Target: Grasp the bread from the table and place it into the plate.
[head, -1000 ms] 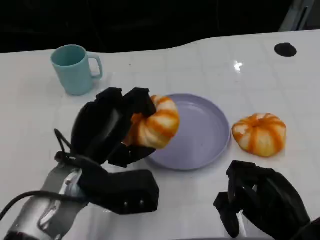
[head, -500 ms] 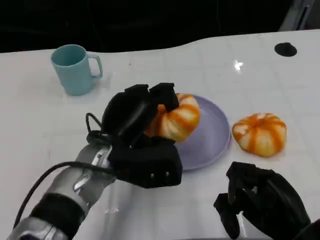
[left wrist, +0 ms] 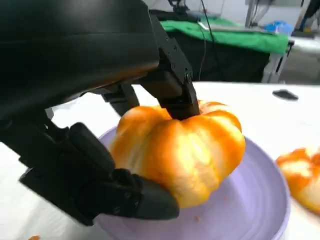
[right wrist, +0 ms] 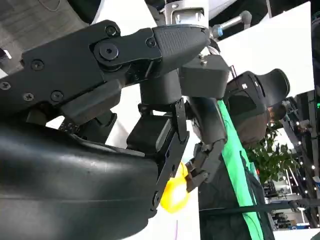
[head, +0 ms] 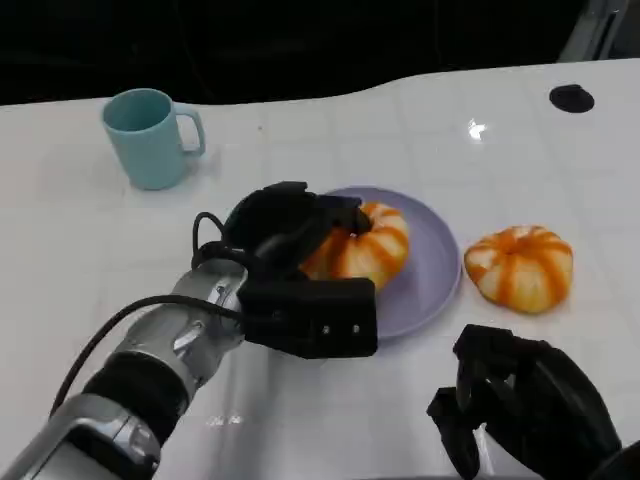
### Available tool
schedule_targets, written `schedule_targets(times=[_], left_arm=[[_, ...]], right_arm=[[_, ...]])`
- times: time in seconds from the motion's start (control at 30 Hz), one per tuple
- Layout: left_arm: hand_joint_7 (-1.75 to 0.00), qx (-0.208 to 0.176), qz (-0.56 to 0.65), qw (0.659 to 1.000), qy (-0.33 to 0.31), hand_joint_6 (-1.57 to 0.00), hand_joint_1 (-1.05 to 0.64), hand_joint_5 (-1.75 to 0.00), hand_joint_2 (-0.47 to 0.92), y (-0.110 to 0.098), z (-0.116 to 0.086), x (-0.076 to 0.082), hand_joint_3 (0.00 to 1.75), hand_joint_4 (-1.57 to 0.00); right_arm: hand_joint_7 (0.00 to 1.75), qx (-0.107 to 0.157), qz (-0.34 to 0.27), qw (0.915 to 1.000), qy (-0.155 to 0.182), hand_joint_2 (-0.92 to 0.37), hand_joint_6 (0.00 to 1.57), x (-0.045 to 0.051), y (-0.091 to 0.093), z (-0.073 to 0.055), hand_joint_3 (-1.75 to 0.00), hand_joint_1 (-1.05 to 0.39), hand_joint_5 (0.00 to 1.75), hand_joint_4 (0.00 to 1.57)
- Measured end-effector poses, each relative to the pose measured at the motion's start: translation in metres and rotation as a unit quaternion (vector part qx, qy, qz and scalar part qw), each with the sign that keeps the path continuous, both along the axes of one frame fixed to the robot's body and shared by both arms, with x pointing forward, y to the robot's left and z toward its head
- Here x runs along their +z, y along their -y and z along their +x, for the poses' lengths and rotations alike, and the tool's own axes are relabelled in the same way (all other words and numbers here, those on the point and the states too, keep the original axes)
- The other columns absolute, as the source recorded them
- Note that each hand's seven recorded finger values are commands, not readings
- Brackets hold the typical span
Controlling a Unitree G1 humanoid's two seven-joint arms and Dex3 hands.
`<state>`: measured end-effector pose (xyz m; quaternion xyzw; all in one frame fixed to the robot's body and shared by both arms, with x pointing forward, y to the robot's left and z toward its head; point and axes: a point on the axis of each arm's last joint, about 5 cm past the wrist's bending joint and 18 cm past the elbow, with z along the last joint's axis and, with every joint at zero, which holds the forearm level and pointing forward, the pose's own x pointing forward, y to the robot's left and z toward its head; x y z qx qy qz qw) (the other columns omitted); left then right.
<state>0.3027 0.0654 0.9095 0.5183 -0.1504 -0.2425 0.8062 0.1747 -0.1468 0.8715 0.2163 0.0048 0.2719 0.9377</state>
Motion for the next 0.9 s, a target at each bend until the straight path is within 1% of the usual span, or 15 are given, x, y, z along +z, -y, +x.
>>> schedule_targets(times=[0.03,0.1,0.23,0.4,0.47,0.57,0.7,0.83,0.9], left_arm=[[0.00,-0.001,0.008,1.000,-0.005,-0.18,-0.80,-0.45,0.92,-0.001,0.000,0.001,0.49,-0.04],[-0.01,-0.005,0.023,1.000,-0.013,-0.12,-0.89,-0.33,0.92,-0.003,0.001,0.003,0.61,-0.01],[0.00,-0.012,0.050,0.998,-0.020,-0.09,-0.99,-0.20,0.92,-0.007,0.003,0.008,0.73,0.00],[-0.01,-0.022,0.065,0.998,-0.016,-0.09,-1.01,-0.19,0.92,-0.009,0.001,0.013,0.75,0.00],[-0.02,-0.025,0.064,0.997,-0.020,-0.12,-0.97,-0.21,0.92,-0.010,0.000,0.014,0.72,-0.01],[-0.02,-0.027,0.031,0.999,-0.035,-0.13,-0.93,-0.23,0.92,-0.013,-0.004,0.015,0.69,-0.03],[-0.04,-0.031,-0.022,0.998,-0.054,-0.18,-0.87,-0.30,0.92,-0.023,-0.010,0.014,0.64,-0.09],[-0.08,-0.033,-0.103,0.992,-0.069,-0.30,-0.79,-0.43,0.92,-0.035,-0.017,0.014,0.49,-0.21],[-0.18,-0.030,-0.150,0.984,-0.088,-0.44,-0.69,-0.83,0.92,-0.041,-0.021,0.011,0.35,-0.21]], right_arm=[[1.49,0.000,0.000,1.0000,0.000,-0.92,1.04,0.0000,0.000,0.000,-0.32,-0.96,1.64,1.20],[1.49,0.000,0.000,1.0000,0.000,-0.92,1.03,0.0000,0.000,0.000,-0.32,-0.96,1.64,1.20],[1.49,0.000,0.000,1.0000,0.001,-0.92,1.04,0.0000,0.000,0.000,-0.33,-0.96,1.64,1.20],[1.49,-0.001,0.000,1.0000,0.002,-0.92,1.04,0.0001,0.000,0.000,-0.33,-0.96,1.64,1.20],[1.50,-0.001,0.000,1.0000,0.002,-0.92,1.04,0.0001,0.000,0.000,-0.33,-0.96,1.64,1.20],[1.50,-0.001,-0.001,1.0000,0.002,-0.92,1.04,0.0002,0.001,0.000,-0.33,-0.96,1.64,1.20],[1.51,-0.001,-0.002,1.0000,0.002,-0.92,1.04,0.0002,0.001,0.000,-0.33,-0.95,1.65,1.20],[1.51,0.000,-0.003,1.0000,0.002,-0.92,1.03,0.0005,0.001,0.000,-0.33,-0.96,1.66,1.19],[1.51,0.000,-0.003,1.0000,0.003,-0.92,1.03,0.0007,0.001,0.000,-0.32,-0.96,1.66,1.19]])
